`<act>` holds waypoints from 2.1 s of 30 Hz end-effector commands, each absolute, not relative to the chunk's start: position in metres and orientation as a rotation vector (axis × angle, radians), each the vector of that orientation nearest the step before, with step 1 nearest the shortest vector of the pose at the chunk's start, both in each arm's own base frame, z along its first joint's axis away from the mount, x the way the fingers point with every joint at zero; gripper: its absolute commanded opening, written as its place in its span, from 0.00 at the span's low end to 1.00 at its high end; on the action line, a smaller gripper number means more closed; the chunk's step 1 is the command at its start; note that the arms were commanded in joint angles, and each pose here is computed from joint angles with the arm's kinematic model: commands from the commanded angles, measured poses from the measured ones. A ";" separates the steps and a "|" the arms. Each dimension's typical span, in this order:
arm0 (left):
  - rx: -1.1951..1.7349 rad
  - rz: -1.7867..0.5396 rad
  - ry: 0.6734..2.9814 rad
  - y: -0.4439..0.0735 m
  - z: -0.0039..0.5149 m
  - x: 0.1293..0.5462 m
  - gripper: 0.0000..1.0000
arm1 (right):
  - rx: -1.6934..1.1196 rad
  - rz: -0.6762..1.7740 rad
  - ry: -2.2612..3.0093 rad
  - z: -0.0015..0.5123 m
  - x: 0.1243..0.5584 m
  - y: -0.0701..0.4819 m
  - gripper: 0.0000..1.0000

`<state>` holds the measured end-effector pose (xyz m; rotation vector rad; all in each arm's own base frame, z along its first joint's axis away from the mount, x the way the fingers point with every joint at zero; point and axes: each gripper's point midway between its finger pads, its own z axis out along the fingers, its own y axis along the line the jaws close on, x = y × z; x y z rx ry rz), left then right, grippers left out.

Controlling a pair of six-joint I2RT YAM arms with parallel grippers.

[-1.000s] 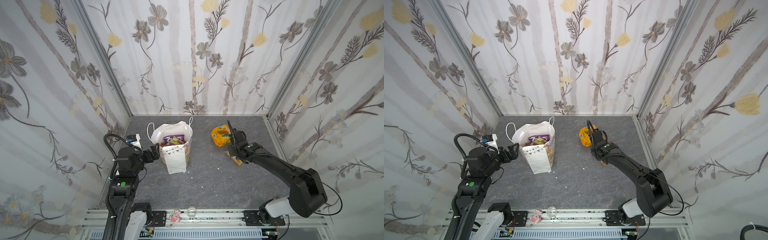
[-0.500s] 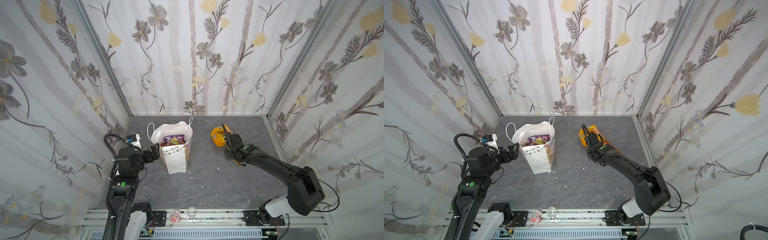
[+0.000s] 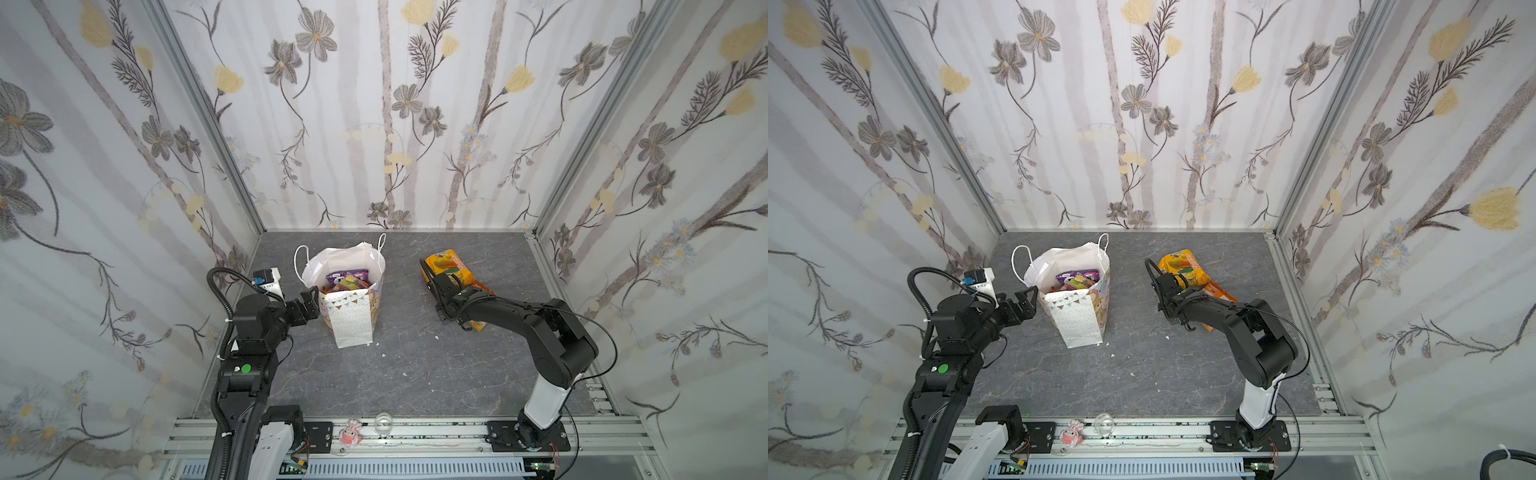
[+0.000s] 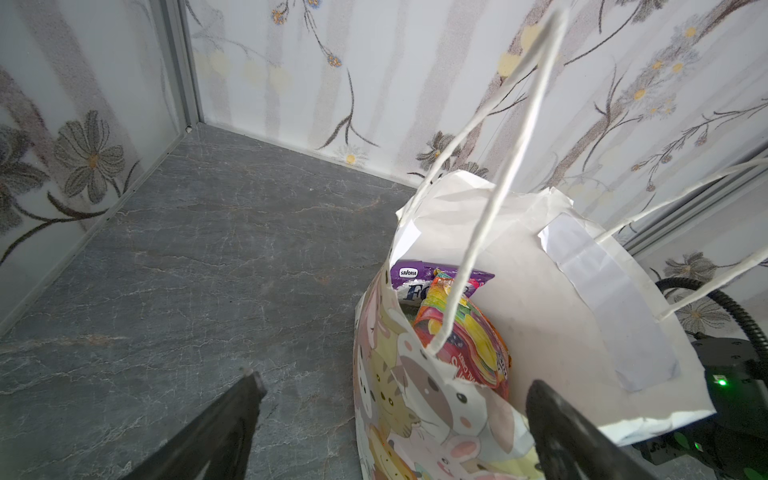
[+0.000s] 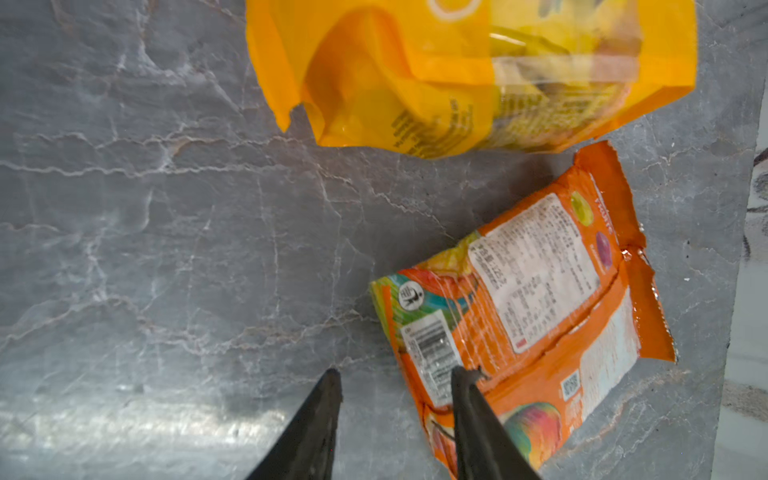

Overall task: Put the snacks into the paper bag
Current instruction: 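Close the right gripper on the orange mango bag's end and lift it, then carry the orange mango bag with the right gripper over the paper bag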

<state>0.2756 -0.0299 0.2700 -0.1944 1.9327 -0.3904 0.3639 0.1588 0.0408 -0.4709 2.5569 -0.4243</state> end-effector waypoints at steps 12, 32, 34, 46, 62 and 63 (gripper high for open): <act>-0.188 -0.392 1.908 -0.030 0.276 0.278 1.00 | -0.471 -0.566 2.521 0.027 0.384 0.149 0.31; -0.178 -0.403 1.902 -0.032 0.277 0.277 1.00 | -0.321 -0.142 2.467 0.093 0.374 0.167 0.00; -0.175 -0.406 1.902 -0.033 0.277 0.277 1.00 | -0.309 -0.065 2.447 0.105 0.371 0.171 0.00; -0.173 -0.410 1.900 -0.033 0.278 0.277 1.00 | -0.298 0.320 2.268 0.193 0.372 0.203 0.00; -0.168 -0.414 1.896 -0.034 0.279 0.276 1.00 | -0.367 0.643 2.037 0.295 0.367 0.242 0.00; -0.170 -0.412 1.896 -0.034 0.279 0.276 1.00 | -0.374 0.664 2.023 0.302 0.366 0.245 0.00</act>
